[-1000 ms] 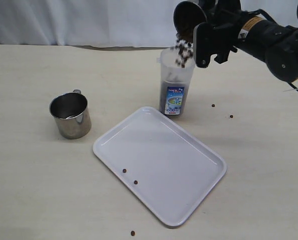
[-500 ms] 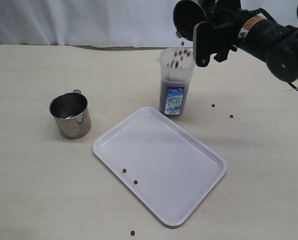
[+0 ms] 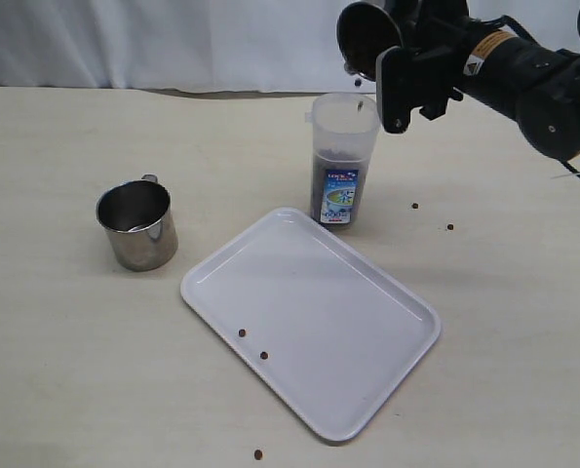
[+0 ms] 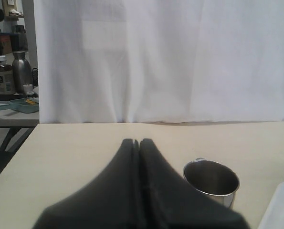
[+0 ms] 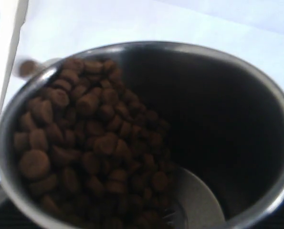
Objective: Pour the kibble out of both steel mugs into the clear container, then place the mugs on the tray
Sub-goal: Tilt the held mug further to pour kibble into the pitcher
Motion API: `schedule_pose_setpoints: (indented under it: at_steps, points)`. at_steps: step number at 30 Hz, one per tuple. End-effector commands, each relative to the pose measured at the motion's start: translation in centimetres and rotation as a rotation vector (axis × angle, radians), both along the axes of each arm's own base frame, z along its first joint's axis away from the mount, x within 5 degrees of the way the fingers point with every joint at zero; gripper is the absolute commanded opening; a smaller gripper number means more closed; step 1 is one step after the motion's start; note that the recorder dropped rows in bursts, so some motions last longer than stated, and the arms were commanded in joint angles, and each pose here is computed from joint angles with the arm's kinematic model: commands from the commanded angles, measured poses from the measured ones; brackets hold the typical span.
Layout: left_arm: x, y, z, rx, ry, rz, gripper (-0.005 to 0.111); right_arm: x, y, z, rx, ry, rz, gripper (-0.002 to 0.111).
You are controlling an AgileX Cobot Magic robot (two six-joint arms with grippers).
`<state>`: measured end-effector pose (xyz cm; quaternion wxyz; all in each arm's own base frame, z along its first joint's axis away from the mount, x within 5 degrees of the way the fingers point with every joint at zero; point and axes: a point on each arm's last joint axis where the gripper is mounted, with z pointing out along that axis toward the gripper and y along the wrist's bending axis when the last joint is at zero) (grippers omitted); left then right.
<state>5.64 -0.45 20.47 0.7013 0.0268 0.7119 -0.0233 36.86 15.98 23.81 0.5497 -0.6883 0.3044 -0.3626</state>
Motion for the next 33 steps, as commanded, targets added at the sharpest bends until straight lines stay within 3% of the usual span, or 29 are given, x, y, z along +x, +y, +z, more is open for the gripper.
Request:
schedule_pose_setpoints:
  at_steps: [1, 33]
  points:
    - [-0.01, -0.03, -0.04, 0.002, -0.005, -0.006, 0.000, 0.03, 0.16, 0.64, 0.016, -0.043, 0.010, 0.005]
    - [-0.01, -0.02, 0.01, 0.002, -0.011, -0.006, 0.000, -0.04, 0.40, 0.94, -0.082, -0.136, 0.051, 0.005]
